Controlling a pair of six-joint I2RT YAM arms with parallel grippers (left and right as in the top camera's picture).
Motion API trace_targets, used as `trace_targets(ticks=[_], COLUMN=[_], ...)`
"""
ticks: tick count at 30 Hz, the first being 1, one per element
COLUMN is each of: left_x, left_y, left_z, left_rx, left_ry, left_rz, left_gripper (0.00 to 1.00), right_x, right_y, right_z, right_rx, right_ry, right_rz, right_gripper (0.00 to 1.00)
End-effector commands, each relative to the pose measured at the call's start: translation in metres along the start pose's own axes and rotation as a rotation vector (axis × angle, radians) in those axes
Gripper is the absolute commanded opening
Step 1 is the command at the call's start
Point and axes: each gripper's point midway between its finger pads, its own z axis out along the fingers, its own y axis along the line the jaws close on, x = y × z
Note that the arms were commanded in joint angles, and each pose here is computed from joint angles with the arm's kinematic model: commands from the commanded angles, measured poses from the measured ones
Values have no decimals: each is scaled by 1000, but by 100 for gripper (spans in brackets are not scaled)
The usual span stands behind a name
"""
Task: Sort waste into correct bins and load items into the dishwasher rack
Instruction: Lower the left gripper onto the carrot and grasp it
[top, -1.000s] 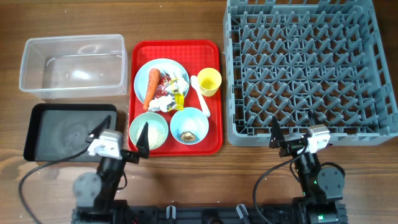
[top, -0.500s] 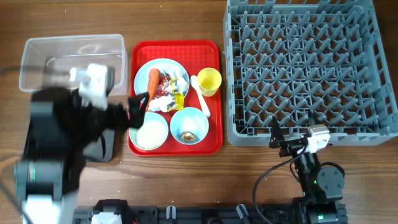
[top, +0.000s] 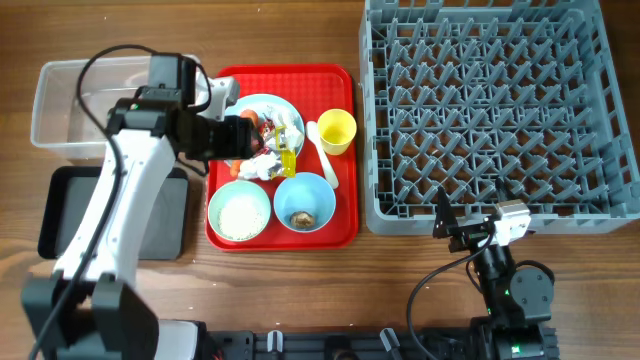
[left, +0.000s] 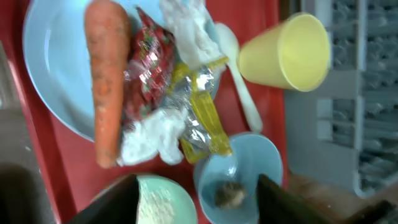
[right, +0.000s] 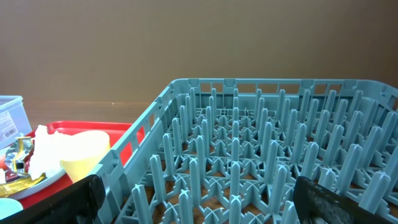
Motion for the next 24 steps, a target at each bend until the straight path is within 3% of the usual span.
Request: trace_targets(ticks=[1, 7, 9, 11, 17, 20, 24], left_x=[-14, -19, -14, -12, -13, -29, -43], left_y=[19, 38, 47, 60, 49, 47, 43], left_z=[16, 42, 41, 33, 15, 17, 17], left_rx=[-82, -154, -223, -333, -374, -359, -341], left_ry=[-14, 6, 17, -4, -54, -114, -154], left_rz=[4, -19, -97, -159, -162, -145, -61], left_gripper=[52, 46, 32, 25, 20, 33, 37], right_x=[-1, -1, -1, -1, -1, -1, -1], right_y=[-2, -2, -2, -2, -2, -2, -2], right_z=[0, 0, 0, 0, 0, 0, 0], right_rx=[9, 9, 9, 9, 9, 9, 9], right_ry=[-8, -8, -8, -8, -8, -8, -8], right_rz=[13, 14, 14, 14, 14, 14, 14], right_gripper=[100, 100, 100, 100, 100, 100, 100])
